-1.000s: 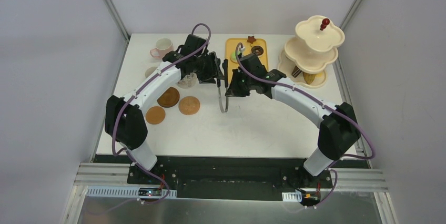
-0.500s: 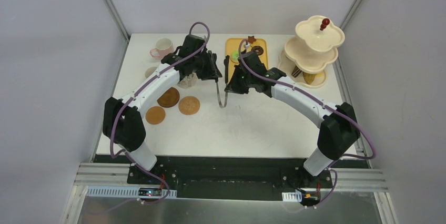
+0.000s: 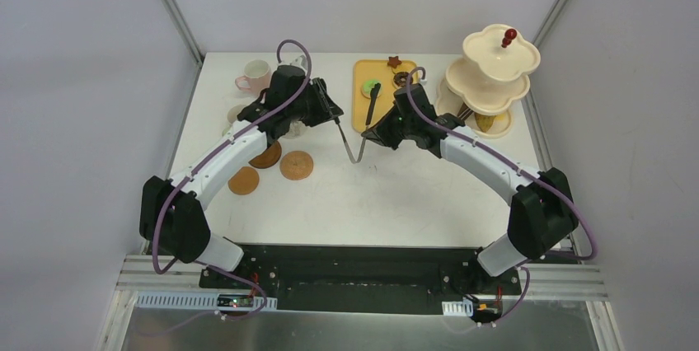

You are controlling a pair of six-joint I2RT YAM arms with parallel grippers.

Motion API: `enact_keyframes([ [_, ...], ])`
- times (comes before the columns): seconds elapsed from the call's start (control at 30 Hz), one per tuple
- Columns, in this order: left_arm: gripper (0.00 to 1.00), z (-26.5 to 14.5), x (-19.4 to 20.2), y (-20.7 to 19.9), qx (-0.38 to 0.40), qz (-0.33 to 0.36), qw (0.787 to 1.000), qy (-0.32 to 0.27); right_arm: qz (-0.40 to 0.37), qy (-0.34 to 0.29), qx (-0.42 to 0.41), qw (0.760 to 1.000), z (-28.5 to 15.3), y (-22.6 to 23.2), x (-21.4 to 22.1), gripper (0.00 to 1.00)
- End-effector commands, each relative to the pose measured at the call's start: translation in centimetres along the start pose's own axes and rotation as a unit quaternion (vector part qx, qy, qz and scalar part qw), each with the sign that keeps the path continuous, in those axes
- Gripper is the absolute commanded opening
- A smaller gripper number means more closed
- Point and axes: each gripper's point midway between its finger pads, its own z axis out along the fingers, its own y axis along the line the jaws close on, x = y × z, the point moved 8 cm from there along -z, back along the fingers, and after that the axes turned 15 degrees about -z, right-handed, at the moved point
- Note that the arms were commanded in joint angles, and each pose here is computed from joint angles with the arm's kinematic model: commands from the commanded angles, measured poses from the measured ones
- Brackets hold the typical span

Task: Serve the afternoon tea
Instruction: Adjust the clamp.

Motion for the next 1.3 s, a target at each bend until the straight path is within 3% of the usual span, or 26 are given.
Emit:
enact_keyframes([
  [0.0,0.0,-2.3,-2.4,-1.7,0.04,-0.02,0.997,-0.063,0.064,-0.065,0.077,0.993,-0.4,-2.5,-2.2,0.0],
  [0.5,0.0,-2.8,-1.8,-1.1,0.032,-0.038,0.997,-0.058,0.186,-0.058,0.087,0.977,0.4,-4.6,-2.2,0.0],
  [0.6,0.0,-2.7,-1.8,-1.1,0.03,-0.039,0.997,-0.056,0.162,-0.053,0.075,0.982,0.6,-4.1,-2.4,0.0],
  [0.73,0.0,-2.4,-2.0,-1.3,0.024,-0.05,0.997,-0.054,0.046,-0.043,0.026,0.998,1.1,-2.5,-2.9,0.0],
  [0.83,0.0,-2.2,-2.2,-1.5,0.021,-0.069,0.996,-0.049,-0.02,-0.074,-0.025,0.997,0.6,-1.5,-3.5,0.18],
  [0.87,0.0,-2.2,-2.3,-1.5,0.019,-0.074,0.996,-0.048,-0.055,-0.072,-0.047,0.995,0.3,-1.2,-3.5,0.39],
  [0.93,0.0,-2.1,-2.3,-1.6,0.015,-0.083,0.995,-0.044,-0.096,-0.075,-0.059,0.991,-0.4,-0.5,-3.7,0.59],
  [1.1,0.0,-1.9,-2.5,-2.0,0.021,-0.103,0.994,-0.032,-0.165,-0.096,-0.102,0.976,-2.1,-0.1,-3.6,0.97],
  [1.2,0.0,-1.9,-2.6,-2.0,0.004,-0.115,0.993,-0.022,-0.251,-0.136,-0.146,0.947,-3.2,-0.1,-3.3,0.98],
  [1.27,0.0,-2.0,-2.6,-2.1,-0.002,-0.125,0.992,-0.012,-0.327,-0.191,-0.165,0.911,-3.7,-0.2,-3.7,0.99],
])
